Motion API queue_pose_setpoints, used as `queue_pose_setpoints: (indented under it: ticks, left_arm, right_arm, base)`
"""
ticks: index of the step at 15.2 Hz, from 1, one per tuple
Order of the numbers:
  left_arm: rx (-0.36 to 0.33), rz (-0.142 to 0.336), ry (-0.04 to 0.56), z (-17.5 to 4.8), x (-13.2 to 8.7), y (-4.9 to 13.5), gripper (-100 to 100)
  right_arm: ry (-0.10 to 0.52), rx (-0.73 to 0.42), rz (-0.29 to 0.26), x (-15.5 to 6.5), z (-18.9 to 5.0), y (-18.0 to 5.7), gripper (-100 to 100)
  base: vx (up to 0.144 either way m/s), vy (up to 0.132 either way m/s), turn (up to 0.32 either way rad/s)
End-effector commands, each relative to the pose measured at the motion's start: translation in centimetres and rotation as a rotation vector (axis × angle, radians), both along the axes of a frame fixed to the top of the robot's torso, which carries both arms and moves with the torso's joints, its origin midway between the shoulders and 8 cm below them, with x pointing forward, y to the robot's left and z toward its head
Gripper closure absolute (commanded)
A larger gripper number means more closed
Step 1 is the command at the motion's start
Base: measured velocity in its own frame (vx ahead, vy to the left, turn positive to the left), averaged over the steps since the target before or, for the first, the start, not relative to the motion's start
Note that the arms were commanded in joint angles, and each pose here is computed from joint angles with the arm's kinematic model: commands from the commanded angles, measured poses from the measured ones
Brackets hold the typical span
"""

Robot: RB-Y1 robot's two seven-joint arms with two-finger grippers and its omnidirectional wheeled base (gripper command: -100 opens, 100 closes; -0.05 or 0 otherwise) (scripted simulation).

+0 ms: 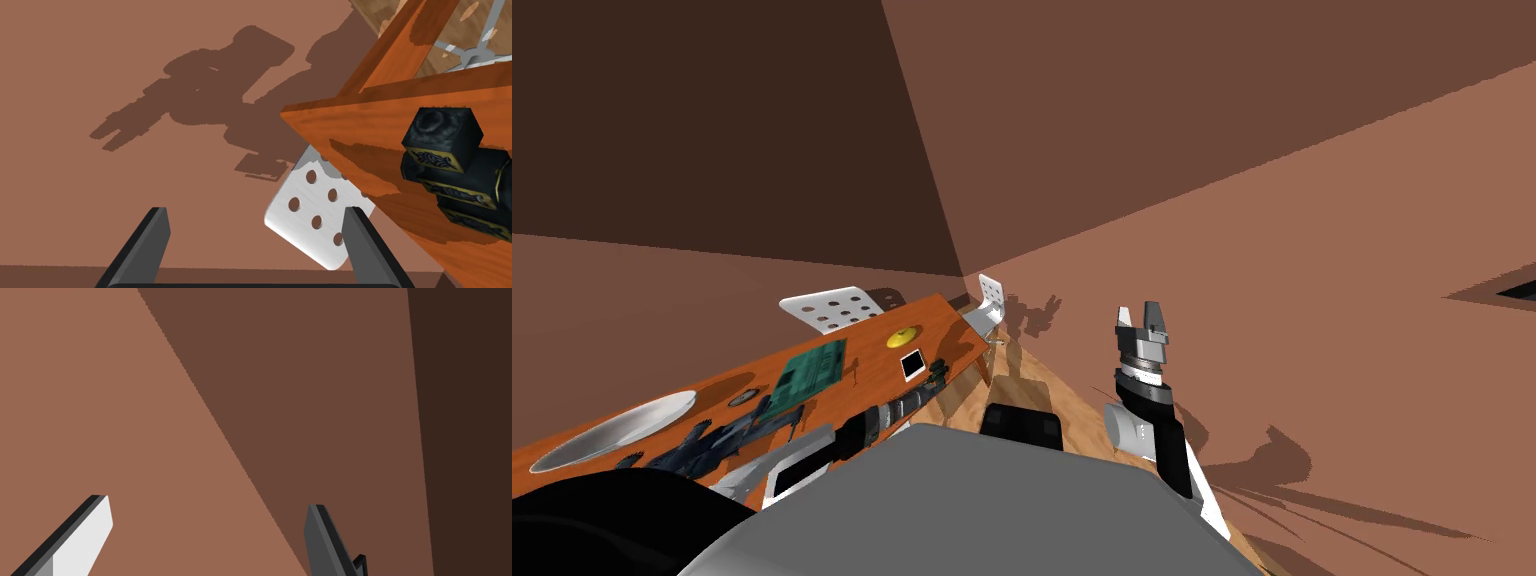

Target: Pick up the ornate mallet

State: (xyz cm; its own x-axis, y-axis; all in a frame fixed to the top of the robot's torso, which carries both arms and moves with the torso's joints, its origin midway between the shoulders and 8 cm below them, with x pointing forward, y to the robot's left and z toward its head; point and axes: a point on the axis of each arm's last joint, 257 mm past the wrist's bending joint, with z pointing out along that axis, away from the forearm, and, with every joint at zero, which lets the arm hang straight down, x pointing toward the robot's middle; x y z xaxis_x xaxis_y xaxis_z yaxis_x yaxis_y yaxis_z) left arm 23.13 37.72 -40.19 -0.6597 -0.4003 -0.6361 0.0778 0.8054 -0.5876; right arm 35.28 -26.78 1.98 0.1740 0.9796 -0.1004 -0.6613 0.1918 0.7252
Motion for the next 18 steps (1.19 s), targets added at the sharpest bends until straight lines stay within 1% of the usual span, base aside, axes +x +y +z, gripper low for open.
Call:
queue_pose_setpoints:
  ticks: [1,3,5,12,13,16,17,18]
  left_arm:
    - [0.08,-0.031,0.037,-1.1,-1.8,2.0,-100]
    - [0.165,-0.069,0.087,-2.2,-4.2,4.2,-100]
    - [0.165,-0.069,0.087,-2.2,-4.2,4.2,-100]
    - [0.165,-0.069,0.087,-2.2,-4.2,4.2,-100]
    - [0.212,-0.095,0.117,-2.9,-5.9,5.3,-100]
    - [0.258,-0.124,0.151,-3.7,-7.8,6.4,-100]
    - [0.258,-0.124,0.151,-3.7,-7.8,6.4,-100]
    - [0.276,-0.135,0.166,-4.0,-8.6,6.8,-100]
  right_arm:
    - [0.0,0.0,0.0,0.0,0.0,0.0,0]
    - [0.0,0.0,0.0,0.0,0.0,0.0,0]
    - [0.0,0.0,0.0,0.0,0.0,0.0,0]
    - [0.0,0.0,0.0,0.0,0.0,0.0,0]
    - [0.0,0.0,0.0,0.0,0.0,0.0,0]
    - [0.0,0.0,0.0,0.0,0.0,0.0,0]
    - [0.0,0.0,0.0,0.0,0.0,0.0,0]
    - [0.0,0.0,0.0,0.0,0.0,0.0,0]
  base:
    - [-0.058,-0.028,-0.19]
    - [-0.063,-0.031,-0.208]
    - [-0.022,-0.011,-0.074]
    - [0.003,0.002,0.01]
    - [0.031,-0.014,-0.086]
    - [0.057,-0.019,-0.097]
    - [0.065,-0.007,-0.032]
    - [0.054,-0.014,-0.062]
